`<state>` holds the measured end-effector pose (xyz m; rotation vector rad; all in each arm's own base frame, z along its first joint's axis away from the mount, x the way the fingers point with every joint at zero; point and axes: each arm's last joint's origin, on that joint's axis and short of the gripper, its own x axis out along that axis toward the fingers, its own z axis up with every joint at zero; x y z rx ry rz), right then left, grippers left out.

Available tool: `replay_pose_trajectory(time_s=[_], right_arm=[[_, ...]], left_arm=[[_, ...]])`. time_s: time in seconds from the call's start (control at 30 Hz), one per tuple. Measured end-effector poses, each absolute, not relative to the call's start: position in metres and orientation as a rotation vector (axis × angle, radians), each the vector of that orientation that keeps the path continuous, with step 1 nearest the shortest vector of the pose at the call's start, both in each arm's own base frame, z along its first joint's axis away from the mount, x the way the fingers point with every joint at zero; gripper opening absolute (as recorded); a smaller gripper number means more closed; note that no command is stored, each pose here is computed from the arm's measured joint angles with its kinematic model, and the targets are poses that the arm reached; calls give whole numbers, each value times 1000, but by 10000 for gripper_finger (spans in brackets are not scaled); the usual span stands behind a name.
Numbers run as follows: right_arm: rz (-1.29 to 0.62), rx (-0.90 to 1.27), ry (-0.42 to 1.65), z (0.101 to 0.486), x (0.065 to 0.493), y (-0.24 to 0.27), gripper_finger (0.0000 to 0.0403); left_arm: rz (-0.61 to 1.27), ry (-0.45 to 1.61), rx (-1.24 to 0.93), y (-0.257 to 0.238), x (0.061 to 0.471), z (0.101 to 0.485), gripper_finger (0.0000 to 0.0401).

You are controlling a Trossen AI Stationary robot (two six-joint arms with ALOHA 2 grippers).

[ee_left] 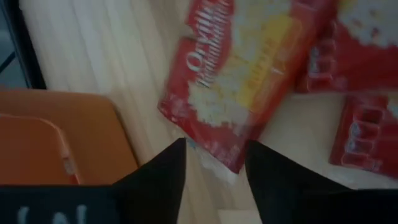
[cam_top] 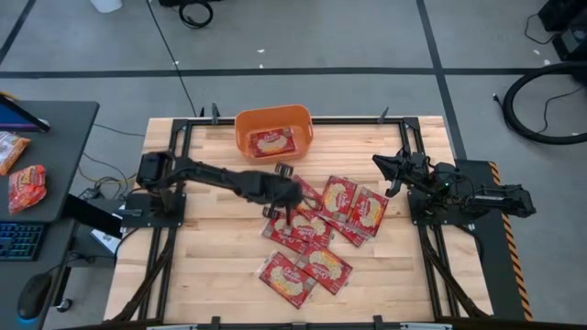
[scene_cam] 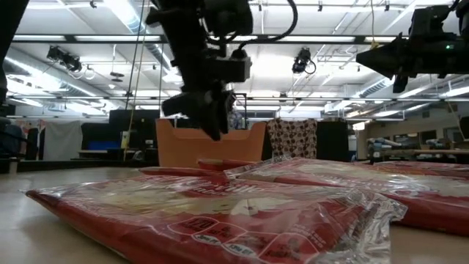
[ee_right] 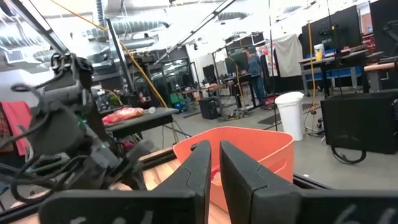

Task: Sort popcorn bags into baskets
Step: Put the red popcorn bag into the orange bin

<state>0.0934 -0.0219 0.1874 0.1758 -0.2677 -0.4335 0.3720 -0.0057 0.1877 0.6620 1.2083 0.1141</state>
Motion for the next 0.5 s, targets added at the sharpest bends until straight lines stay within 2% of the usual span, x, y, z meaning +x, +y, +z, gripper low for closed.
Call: replay_pose_trajectory(time_s=[0.2,0.33,0.5], right_arm=[[-433,176,-269,188,93,-22,39],[-433,176,-268,187,93,-22,39],[-433,176,-269,188,93,-22,39]], left_arm=[[133,1212,737,-18,362,167,224],[139,1173,824,-24,356,152,226],[146,1092,902,-27,351,135,212]])
